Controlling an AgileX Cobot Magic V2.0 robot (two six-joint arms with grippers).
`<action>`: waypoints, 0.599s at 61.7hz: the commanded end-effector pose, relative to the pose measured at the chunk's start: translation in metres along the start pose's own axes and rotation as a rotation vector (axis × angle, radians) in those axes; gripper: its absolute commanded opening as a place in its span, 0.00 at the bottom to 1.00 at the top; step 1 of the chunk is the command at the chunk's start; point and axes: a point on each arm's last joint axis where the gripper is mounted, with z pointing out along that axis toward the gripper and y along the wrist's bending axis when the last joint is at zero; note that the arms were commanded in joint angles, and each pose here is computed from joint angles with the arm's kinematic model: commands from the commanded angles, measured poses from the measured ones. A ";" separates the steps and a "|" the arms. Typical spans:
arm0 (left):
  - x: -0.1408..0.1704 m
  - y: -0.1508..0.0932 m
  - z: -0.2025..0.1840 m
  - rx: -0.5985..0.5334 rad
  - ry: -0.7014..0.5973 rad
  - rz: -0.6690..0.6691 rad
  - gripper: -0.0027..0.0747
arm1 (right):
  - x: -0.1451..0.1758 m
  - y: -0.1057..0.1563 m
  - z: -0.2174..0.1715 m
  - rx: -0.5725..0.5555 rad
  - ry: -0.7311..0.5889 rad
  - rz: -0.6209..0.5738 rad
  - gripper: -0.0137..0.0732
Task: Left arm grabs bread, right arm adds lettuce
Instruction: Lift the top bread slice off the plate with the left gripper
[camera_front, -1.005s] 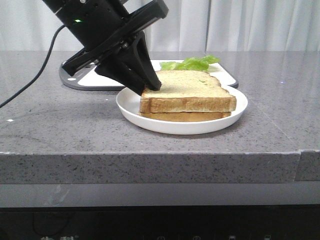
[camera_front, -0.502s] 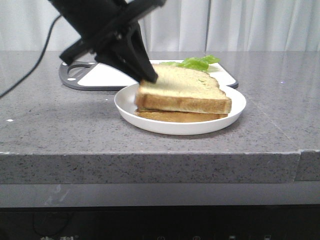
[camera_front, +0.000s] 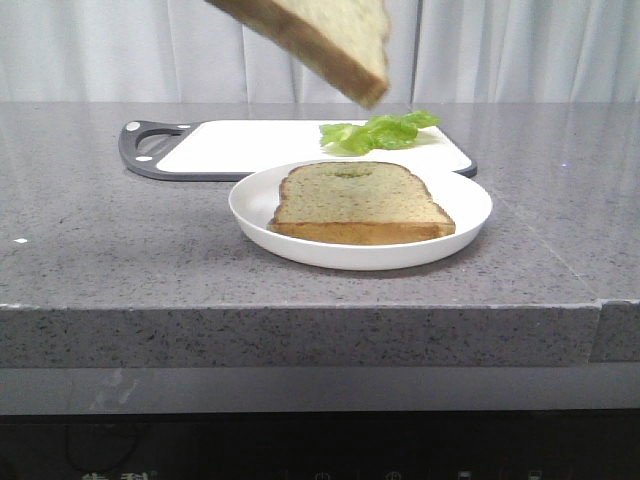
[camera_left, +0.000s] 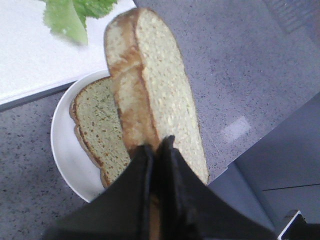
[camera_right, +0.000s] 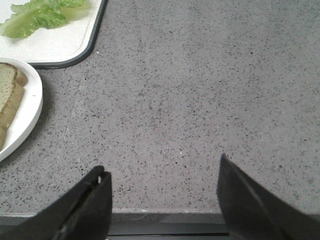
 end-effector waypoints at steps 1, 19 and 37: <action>-0.010 -0.012 -0.042 0.015 -0.148 0.020 0.01 | -0.013 0.001 -0.002 -0.006 -0.074 0.002 0.71; 0.015 0.026 -0.090 -0.139 -0.248 -0.093 0.01 | -0.017 0.007 0.000 -0.053 -0.044 0.032 0.71; 0.063 0.037 -0.109 -0.262 -0.265 -0.105 0.01 | -0.056 0.028 0.034 -0.187 0.057 0.049 0.71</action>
